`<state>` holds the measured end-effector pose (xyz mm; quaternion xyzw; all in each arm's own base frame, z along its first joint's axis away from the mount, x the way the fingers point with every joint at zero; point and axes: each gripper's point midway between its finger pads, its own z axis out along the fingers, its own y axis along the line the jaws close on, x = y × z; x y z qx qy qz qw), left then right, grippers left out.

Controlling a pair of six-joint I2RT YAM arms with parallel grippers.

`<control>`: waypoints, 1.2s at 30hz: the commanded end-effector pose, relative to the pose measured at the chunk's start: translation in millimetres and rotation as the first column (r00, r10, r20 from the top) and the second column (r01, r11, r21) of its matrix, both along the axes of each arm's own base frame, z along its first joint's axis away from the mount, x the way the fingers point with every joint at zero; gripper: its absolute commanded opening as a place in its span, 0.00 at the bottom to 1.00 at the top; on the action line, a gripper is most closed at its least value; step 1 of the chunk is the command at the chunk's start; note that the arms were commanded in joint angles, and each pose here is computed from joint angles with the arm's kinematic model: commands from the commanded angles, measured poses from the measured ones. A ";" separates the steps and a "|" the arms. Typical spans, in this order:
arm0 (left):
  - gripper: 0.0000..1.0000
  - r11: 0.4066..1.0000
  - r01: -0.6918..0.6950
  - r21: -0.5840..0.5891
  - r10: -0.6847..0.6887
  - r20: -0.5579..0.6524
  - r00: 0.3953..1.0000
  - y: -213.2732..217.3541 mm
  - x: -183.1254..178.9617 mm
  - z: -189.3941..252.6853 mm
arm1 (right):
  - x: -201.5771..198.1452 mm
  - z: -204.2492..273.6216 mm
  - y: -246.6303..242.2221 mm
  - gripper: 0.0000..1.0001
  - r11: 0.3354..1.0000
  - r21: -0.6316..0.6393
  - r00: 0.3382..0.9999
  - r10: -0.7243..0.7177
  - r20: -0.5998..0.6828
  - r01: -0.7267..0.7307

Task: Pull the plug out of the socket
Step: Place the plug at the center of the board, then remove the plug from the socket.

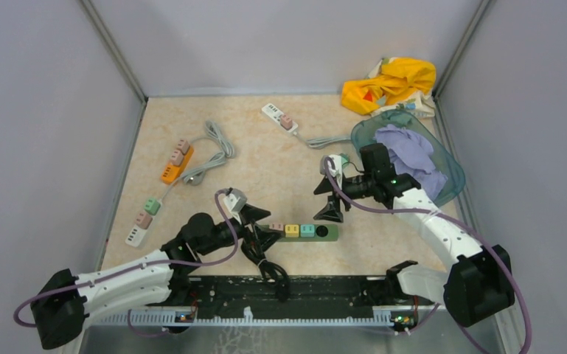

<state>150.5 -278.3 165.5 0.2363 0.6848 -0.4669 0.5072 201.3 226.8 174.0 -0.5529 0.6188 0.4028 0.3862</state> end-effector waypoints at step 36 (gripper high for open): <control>0.98 0.991 0.060 0.117 -0.083 0.210 0.974 9.4 -6.6 -40.2 | -22.0 -63.2 23.3 0.82 0.970 -0.202 0.977 0.165 0.134 -0.136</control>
